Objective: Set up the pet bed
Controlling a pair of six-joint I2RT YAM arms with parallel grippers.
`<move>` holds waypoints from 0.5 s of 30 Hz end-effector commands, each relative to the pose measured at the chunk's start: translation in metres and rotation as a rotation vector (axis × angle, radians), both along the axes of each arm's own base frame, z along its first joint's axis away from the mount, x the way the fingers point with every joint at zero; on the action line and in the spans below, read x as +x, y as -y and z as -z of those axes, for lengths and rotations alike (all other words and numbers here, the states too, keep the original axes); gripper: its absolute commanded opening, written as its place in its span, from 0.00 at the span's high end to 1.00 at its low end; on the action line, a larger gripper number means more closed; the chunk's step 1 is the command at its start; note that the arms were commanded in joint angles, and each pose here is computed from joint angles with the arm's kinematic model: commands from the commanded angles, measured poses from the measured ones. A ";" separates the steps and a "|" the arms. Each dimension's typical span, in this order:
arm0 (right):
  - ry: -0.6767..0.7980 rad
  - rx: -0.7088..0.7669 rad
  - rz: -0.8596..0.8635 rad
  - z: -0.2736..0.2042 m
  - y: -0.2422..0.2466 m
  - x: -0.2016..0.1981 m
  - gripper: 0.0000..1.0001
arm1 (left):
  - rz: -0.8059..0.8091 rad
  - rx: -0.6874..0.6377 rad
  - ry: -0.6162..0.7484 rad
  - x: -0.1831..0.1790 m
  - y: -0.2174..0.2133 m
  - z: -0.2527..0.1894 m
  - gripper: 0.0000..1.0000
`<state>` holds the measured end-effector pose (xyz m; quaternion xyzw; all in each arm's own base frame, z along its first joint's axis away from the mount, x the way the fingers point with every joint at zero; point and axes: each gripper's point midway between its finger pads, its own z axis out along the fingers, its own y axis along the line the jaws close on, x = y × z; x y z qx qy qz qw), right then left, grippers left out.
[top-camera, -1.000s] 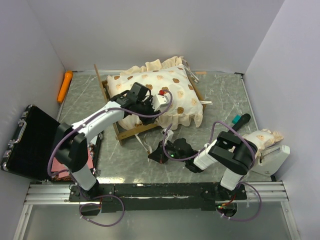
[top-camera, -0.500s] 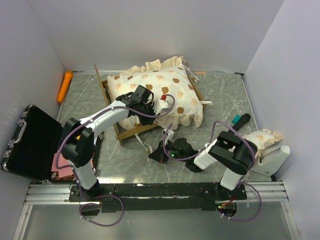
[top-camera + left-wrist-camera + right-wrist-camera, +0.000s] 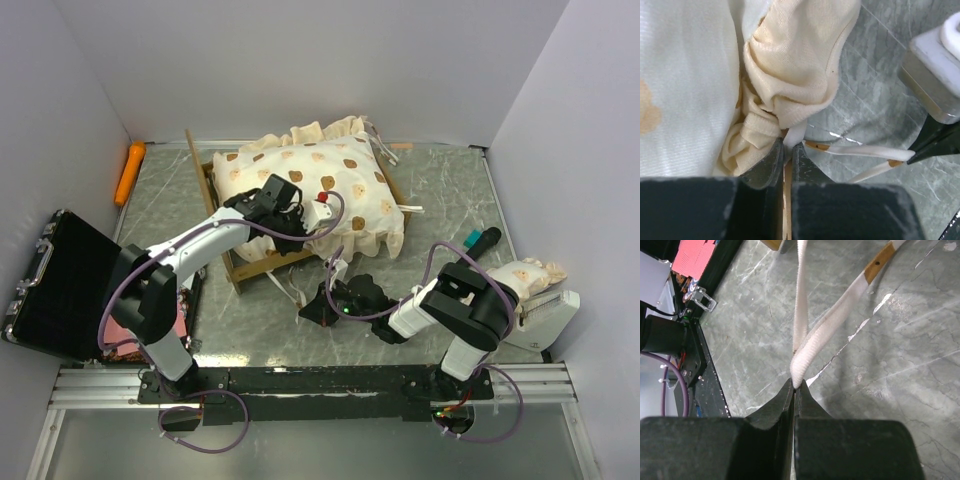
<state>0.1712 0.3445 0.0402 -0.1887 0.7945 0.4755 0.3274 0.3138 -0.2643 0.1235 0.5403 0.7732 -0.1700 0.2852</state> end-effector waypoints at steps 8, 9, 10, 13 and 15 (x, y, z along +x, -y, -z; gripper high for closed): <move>0.014 0.002 -0.043 -0.007 -0.003 -0.004 1.00 | -0.012 -0.099 0.081 0.013 0.010 -0.039 0.72; 0.015 -0.001 -0.046 -0.006 -0.003 -0.003 1.00 | -0.005 -0.104 0.072 0.011 0.012 -0.041 0.71; 0.014 -0.003 -0.050 -0.006 -0.004 -0.004 1.00 | 0.006 -0.108 0.057 0.008 0.014 -0.041 0.73; 0.014 -0.004 -0.048 -0.005 -0.003 -0.004 1.00 | 0.016 -0.108 0.037 0.004 0.014 -0.040 0.98; 0.014 -0.004 -0.045 -0.004 -0.002 -0.004 1.00 | 0.021 -0.104 0.028 -0.001 0.011 -0.038 0.99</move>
